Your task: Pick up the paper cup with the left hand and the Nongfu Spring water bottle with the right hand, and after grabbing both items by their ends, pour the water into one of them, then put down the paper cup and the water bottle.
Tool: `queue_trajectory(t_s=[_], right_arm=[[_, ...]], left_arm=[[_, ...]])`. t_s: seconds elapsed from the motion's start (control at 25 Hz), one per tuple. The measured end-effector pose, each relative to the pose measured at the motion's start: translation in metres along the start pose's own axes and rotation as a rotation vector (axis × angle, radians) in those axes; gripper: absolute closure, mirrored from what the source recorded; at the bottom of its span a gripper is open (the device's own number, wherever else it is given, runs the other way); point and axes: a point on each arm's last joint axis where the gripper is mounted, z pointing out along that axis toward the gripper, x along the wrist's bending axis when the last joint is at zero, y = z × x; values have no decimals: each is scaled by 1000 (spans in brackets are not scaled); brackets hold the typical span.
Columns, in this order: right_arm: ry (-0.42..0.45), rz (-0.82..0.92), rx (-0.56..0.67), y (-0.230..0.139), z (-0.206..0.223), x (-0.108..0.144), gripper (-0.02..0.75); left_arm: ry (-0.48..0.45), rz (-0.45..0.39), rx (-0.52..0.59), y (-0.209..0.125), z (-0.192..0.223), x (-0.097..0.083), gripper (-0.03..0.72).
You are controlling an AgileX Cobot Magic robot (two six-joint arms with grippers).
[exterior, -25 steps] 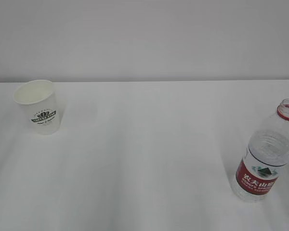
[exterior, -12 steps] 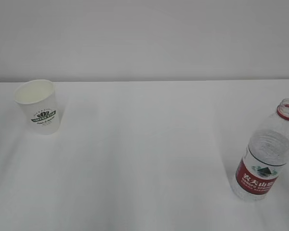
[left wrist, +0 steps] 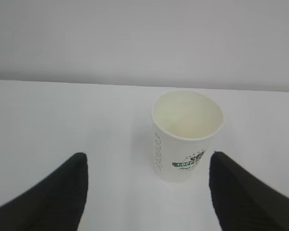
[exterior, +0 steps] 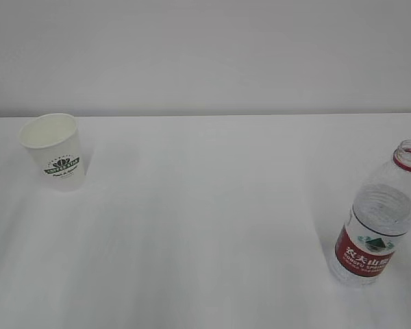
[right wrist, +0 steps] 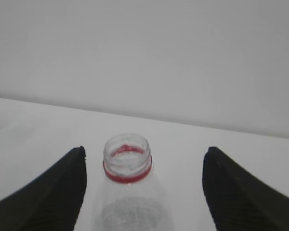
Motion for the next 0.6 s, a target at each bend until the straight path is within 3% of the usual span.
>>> queue_trajectory(t_s=[0.24,0.6], right_arm=[[12,22,19,-17,-4,2,169],[13,40,94,-43,-12,5,169]], left_arm=[[6,-13,3,-28,-6,4,118],[-59,19,78,-66,-6,-4,118]])
